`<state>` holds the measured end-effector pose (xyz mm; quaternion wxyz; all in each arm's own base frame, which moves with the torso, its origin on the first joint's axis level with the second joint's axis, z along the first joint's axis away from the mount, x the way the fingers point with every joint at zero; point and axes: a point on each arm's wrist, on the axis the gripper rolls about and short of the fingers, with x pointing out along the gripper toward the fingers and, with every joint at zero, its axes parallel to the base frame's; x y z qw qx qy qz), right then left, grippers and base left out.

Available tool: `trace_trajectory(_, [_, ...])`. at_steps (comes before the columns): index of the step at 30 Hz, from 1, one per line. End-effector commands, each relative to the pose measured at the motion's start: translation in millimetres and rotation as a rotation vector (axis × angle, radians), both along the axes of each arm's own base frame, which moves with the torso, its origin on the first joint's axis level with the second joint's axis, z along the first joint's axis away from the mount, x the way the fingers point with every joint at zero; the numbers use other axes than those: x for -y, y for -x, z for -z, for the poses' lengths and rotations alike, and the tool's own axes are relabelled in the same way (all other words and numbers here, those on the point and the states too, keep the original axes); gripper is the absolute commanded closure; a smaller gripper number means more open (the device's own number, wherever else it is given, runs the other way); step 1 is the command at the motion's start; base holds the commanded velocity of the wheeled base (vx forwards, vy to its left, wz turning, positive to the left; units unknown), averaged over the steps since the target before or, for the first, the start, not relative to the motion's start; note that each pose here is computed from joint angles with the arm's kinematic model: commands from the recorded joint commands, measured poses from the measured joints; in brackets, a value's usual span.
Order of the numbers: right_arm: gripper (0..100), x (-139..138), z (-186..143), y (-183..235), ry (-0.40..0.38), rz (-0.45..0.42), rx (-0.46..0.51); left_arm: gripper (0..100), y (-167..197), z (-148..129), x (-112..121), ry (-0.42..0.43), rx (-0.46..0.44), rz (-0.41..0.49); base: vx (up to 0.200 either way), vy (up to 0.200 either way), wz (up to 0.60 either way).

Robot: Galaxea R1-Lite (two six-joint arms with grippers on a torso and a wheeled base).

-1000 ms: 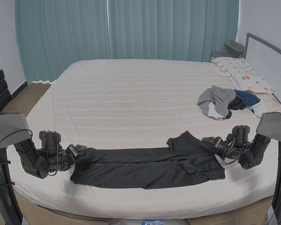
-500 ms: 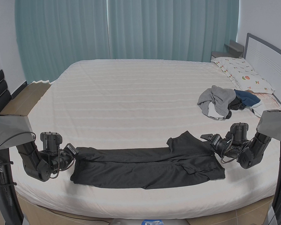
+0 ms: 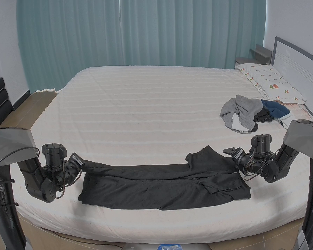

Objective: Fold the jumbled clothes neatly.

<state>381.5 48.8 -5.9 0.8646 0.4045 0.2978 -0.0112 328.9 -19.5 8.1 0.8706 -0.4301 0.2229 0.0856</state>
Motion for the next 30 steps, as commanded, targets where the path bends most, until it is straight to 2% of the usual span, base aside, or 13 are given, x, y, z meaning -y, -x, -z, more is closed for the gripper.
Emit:
trace_trajectory(1, [0,-1,10,-6,0.008,0.006,-0.01,100,0,2,0,0.0,-0.003,-0.001,0.0,0.0,0.0])
trace_trajectory(8, [0,2,19,-11,0.025,0.025,-0.04,100,0,2,0,0.0,-0.005,-0.001,0.0,0.0,0.0])
trace_trajectory(19, [0,0,22,-16,0.037,0.019,-0.031,100,0,3,0,0.0,-0.006,0.001,0.0,0.0,0.0])
trace_trajectory(20, [100,0,24,-17,0.039,0.019,-0.036,100,0,3,1,0.0,-0.006,0.002,0.0,0.0,0.0])
trace_trajectory(30, [100,1,24,-21,0.066,0.032,-0.02,100,0,1,1,-0.002,-0.002,-0.003,0.0,0.0,0.0])
